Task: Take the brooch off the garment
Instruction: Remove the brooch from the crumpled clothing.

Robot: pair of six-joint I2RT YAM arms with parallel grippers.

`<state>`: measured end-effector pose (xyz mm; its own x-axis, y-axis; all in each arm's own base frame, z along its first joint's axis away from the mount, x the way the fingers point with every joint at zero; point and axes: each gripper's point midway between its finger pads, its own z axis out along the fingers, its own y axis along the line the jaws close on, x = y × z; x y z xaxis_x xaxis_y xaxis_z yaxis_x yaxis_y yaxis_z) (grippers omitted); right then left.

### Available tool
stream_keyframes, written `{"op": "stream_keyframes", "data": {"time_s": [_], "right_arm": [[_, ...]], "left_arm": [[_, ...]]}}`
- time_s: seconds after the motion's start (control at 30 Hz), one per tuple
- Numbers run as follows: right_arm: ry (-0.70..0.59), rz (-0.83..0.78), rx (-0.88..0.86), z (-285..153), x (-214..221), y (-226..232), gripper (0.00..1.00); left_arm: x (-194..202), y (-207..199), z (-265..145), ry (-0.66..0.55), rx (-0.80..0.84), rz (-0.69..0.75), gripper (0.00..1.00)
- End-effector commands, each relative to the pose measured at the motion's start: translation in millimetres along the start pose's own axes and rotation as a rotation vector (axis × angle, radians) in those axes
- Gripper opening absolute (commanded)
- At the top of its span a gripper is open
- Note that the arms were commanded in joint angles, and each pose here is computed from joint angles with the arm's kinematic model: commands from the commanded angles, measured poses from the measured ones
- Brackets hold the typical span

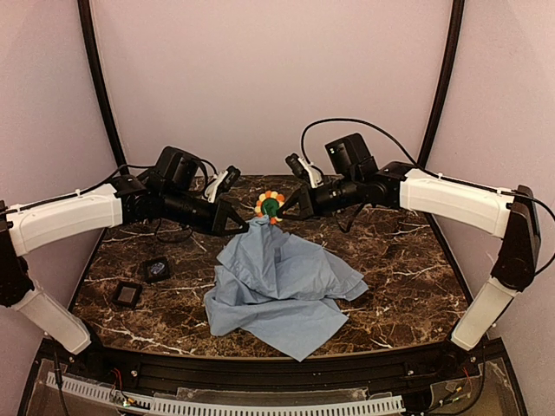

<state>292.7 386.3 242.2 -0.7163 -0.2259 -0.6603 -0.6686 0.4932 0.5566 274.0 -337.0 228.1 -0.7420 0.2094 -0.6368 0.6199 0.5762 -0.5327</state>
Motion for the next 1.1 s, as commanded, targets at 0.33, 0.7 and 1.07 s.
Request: {"op": "stream_keyframes", "data": {"time_s": [0.33,0.7,1.07], "right_arm": [[0.083,-0.128,0.040,8,14,8,0.00],[0.163,-0.164,0.058,22,36,11,0.00],[0.245,-0.237,0.056,41,55,24,0.00]], "left_arm": [[-15,3,5,-0.016,0.007,-0.024,0.01],[-25,14,3,-0.046,-0.020,-0.053,0.01],[-25,25,-1,-0.062,-0.031,-0.093,0.01]]}}
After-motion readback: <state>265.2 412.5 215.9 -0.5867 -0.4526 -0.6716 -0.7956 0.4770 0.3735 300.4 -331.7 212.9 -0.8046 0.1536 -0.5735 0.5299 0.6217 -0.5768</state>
